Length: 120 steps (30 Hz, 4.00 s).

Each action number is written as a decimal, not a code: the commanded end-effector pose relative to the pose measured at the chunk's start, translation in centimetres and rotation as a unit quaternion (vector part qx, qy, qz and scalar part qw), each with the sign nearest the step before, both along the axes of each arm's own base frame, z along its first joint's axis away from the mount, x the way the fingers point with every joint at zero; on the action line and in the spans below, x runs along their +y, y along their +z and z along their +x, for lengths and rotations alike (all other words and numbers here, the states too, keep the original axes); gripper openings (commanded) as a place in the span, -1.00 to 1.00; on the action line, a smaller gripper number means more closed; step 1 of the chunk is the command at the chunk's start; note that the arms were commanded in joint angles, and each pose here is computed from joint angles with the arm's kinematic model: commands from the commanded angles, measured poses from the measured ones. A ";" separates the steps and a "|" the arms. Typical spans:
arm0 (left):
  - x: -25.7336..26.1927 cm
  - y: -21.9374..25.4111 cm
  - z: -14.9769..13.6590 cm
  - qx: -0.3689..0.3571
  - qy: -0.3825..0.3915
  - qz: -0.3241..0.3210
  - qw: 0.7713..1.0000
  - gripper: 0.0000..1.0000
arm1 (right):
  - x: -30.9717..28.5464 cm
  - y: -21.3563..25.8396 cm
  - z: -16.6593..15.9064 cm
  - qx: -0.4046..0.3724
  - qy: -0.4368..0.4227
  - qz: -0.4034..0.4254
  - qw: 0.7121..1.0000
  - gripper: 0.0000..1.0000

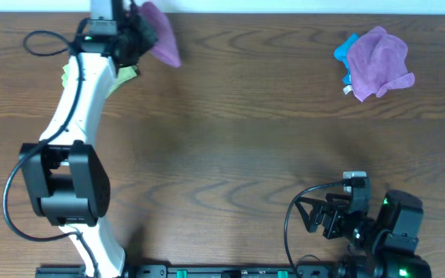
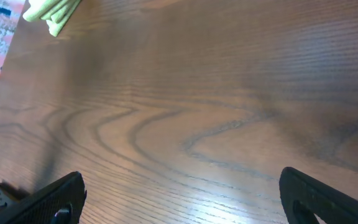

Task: Fold the cloth
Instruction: 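Lift the purple square with the left gripper and place it on the green cloth, then press and align the purple square on the green cloth with the left gripper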

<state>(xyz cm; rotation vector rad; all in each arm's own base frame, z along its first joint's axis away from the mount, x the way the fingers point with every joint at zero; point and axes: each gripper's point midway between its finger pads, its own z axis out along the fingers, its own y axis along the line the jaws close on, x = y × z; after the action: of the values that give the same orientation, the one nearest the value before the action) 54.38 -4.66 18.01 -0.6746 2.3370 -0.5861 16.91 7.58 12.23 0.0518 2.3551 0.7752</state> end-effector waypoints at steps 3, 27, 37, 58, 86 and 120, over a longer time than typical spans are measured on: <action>4.6 0.5 0.3 -0.006 0.040 0.025 0.999 -0.88 | 0.0 -0.1 -0.1 0.003 -0.004 0.007 1.000 0.98; 11.5 -3.7 -1.4 0.065 0.113 0.074 0.989 -0.88 | 0.0 -0.1 -0.1 0.003 -0.004 0.007 1.000 0.98; 13.7 -7.3 -4.0 0.122 0.131 0.081 0.980 -0.88 | 0.0 -0.1 -0.1 0.003 -0.004 0.007 1.000 0.99; 18.0 -10.2 -6.9 0.163 0.168 0.103 0.967 0.46 | 0.0 -0.1 -0.1 0.003 -0.004 0.007 1.000 0.98; 18.3 -1.4 -6.0 0.083 0.134 0.095 0.983 0.20 | 0.0 -0.1 -0.1 0.003 -0.004 0.007 1.000 0.98; 16.4 -11.4 1.7 0.058 0.166 0.088 0.980 -0.88 | 0.0 -0.1 -0.1 0.003 -0.004 0.007 1.000 0.99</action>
<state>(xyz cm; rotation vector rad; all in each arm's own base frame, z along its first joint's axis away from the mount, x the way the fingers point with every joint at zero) 55.66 11.02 7.53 -0.9649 2.2963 -0.2130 16.91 7.58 12.23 0.0586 2.3559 0.7779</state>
